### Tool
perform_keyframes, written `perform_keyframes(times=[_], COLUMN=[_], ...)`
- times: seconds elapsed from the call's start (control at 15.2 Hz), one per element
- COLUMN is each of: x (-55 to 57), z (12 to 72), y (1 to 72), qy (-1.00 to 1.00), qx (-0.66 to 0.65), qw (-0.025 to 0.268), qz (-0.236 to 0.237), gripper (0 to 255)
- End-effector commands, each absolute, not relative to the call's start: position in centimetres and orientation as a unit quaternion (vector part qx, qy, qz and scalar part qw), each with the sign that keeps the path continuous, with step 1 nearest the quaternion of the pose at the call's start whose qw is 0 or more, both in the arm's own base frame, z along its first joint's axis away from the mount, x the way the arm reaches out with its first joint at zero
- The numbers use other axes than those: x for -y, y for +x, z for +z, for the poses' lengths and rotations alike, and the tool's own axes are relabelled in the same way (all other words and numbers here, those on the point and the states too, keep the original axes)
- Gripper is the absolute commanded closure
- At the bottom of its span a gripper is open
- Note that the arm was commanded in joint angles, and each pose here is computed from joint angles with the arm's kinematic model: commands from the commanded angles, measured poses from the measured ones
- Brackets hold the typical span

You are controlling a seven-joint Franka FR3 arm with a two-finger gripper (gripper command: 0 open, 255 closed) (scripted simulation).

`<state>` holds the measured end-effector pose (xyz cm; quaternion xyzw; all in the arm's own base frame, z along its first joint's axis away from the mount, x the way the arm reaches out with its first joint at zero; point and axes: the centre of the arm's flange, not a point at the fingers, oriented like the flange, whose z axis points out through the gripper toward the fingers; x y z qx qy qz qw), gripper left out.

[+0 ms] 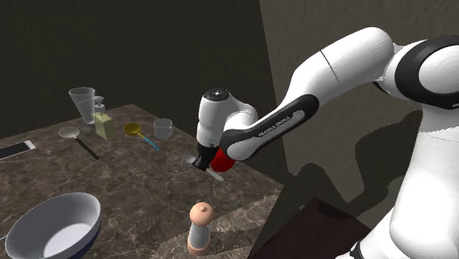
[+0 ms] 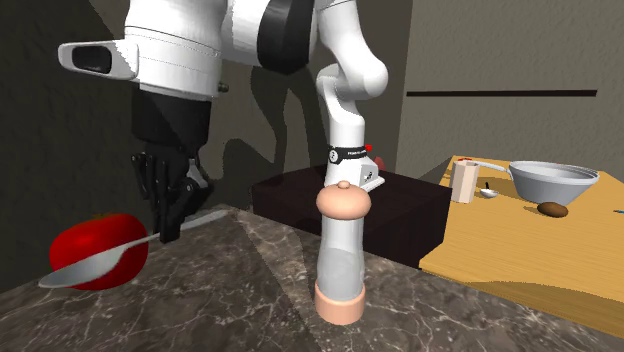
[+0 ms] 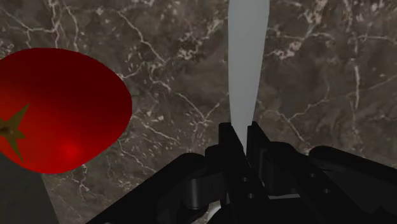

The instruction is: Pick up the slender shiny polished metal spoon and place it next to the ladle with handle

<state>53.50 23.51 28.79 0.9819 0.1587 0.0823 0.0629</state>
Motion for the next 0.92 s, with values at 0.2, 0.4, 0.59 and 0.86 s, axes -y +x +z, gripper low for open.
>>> perform_keyframes(times=[0.2, 0.4, 0.59, 0.86], x=[-22.9, -22.6, -22.3, -21.9], z=[29.3, 29.3, 29.3, 29.3], y=[59.8, 63.8, 67.7, 73.0], qy=[0.982, 0.982, 0.982, 0.982], qx=[-0.159, -0.159, -0.159, -0.159], qw=[0.063, 0.063, 0.063, 0.063], qz=[0.082, 0.082, 0.082, 0.082], gripper=[255, 255, 255, 255])
